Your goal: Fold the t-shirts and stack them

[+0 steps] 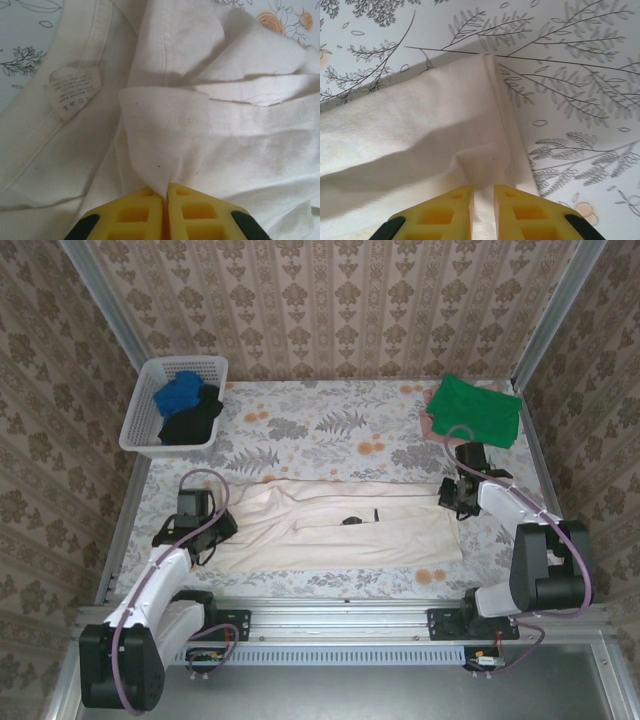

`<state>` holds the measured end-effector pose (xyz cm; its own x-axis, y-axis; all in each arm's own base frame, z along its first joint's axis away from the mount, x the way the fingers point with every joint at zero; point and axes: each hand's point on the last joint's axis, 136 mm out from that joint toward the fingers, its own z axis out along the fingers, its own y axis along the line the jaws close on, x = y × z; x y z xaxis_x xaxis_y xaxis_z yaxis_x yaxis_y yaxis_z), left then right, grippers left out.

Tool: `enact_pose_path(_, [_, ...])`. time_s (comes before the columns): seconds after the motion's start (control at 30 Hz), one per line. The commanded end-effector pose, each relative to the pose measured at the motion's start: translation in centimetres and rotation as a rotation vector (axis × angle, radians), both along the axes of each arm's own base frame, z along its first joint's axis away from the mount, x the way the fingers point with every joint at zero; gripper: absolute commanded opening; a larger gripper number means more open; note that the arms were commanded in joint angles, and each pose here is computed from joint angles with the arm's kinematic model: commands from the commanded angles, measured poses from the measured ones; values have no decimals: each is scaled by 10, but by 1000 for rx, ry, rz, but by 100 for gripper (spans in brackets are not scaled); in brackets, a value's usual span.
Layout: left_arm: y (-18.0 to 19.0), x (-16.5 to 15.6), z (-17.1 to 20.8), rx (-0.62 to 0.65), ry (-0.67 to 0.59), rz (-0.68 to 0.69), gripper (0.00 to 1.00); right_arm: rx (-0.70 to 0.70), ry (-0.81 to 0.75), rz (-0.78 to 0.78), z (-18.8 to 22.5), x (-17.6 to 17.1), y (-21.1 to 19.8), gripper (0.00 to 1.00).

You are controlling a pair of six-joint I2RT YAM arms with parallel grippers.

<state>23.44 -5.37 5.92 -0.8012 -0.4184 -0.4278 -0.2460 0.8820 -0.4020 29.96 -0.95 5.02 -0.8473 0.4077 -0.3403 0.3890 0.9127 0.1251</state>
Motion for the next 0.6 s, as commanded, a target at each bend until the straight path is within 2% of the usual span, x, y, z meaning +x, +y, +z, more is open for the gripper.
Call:
enact_pose_path(0.0, [6,-8,-2,5,18,35,27,9,0,-43,12,-12,-5,24])
enact_pose_path(0.13, [-3,15,25,4,-72,-28,39,51,-66,-40,28,-1,1,35])
enact_pose_path(0.23, [-11,38,41,66,-79,-106,52,36,-110,-46,39,18,-3,39])
enact_pose_path(0.33, [-18,63,39,112,-39,-173,53,54,-88,-45,30,32,-3,41])
enact_pose_path(0.4, [-11,70,30,150,27,-163,53,93,-75,-32,26,38,4,42])
enact_pose_path(0.57, [11,61,15,169,68,-85,59,118,-52,-11,18,32,13,50])
